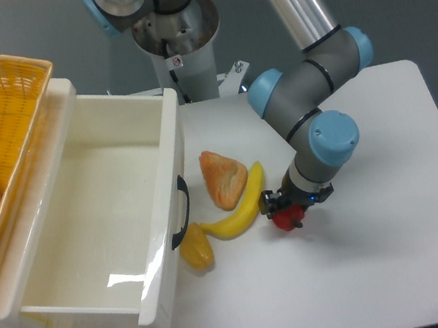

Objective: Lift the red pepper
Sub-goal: 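Lift the held red pepper up off the table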

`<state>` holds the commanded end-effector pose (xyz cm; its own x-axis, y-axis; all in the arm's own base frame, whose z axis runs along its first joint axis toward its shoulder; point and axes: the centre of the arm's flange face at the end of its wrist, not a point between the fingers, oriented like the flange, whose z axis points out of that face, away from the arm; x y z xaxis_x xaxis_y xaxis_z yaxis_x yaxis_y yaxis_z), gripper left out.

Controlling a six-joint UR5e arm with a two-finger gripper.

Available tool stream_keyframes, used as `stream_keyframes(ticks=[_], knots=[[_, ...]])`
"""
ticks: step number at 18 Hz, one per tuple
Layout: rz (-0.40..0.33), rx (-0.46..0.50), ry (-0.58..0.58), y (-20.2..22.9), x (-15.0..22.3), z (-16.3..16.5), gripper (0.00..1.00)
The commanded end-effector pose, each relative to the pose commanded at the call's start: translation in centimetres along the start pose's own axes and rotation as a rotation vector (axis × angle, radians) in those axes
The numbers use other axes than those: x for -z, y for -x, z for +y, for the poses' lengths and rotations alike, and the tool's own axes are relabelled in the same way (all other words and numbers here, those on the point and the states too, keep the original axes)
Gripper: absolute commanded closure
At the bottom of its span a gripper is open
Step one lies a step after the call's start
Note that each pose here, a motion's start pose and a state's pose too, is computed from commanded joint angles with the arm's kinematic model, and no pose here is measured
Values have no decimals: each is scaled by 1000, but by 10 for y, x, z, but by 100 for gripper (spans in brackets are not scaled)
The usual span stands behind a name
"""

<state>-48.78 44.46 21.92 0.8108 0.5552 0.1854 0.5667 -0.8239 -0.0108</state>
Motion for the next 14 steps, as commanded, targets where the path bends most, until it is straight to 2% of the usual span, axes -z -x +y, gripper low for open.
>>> stream_keyframes(ticks=[3, 7, 11, 14], knots=[[-25, -19, -45, 9, 25, -11, 94], [-62, -161, -76, 13, 50, -18, 94], [-172, -304, -19, 25, 65, -13, 92], [-185, -457, -2, 27, 69, -12, 92]])
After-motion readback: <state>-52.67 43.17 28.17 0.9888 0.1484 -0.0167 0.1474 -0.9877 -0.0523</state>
